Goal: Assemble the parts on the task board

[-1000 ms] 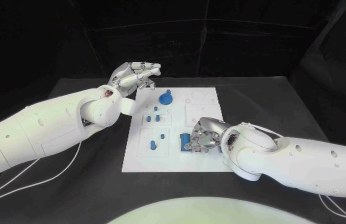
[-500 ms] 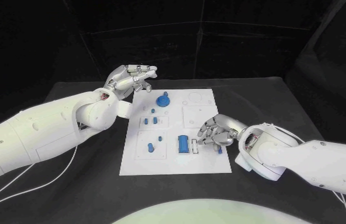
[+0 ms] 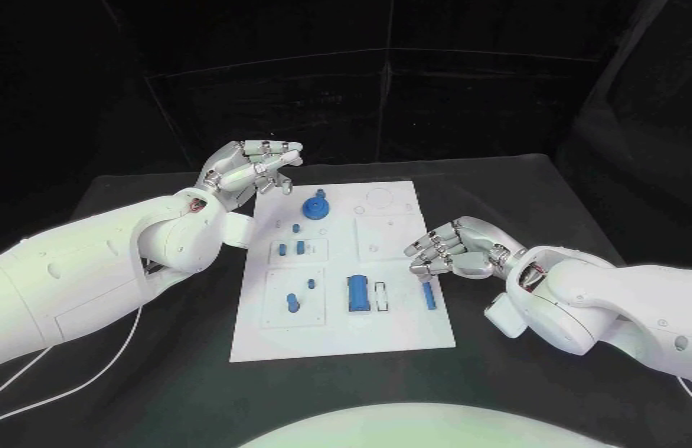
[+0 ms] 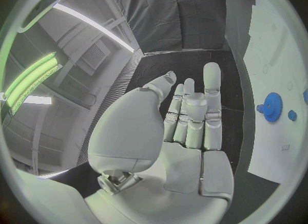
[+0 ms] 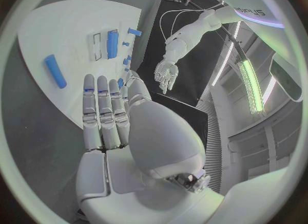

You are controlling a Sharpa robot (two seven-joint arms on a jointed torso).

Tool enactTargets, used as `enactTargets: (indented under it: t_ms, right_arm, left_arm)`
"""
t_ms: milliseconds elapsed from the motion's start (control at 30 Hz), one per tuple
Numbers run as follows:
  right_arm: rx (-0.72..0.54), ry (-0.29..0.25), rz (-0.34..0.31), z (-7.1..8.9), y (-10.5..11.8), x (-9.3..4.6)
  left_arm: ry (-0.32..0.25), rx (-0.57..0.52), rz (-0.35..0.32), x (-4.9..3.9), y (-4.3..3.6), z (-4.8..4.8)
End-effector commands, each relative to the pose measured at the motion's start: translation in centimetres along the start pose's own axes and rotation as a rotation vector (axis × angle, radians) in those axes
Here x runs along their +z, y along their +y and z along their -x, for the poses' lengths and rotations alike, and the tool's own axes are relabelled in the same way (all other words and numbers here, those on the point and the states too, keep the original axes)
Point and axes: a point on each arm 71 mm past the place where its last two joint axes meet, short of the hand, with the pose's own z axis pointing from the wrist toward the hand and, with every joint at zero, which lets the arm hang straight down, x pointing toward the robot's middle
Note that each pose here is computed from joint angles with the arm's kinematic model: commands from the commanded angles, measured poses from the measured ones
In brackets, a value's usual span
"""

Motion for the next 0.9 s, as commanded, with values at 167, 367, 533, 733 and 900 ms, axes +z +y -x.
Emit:
enactTargets:
  t_ms: [167, 367, 533, 733, 900]
  right_arm:
    - [-0.048, -0.019, 0.051, 1.0, -0.1, -0.6]
    - [-0.168, -0.061, 0.025, 1.5, -0.4, -1.0]
    - [-0.342, -0.053, -0.086, 1.5, -1.1, -1.1]
    - [-0.518, -0.051, -0.172, 1.4, -1.5, -1.0]
    - [-0.604, -0.075, -0.204, 1.2, -1.5, -0.8]
  left_arm:
    - [0.009, -0.006, -0.002, 0.04, -0.02, -0.07]
    - [0.009, -0.005, 0.000, 0.04, 0.04, -0.07]
    - [0.011, -0.006, 0.001, 0.06, 0.09, -0.14]
    - [0.013, -0.006, 0.003, 0.02, 0.16, -0.14]
    - [0.012, -0.006, 0.005, -0.07, 0.27, -0.07]
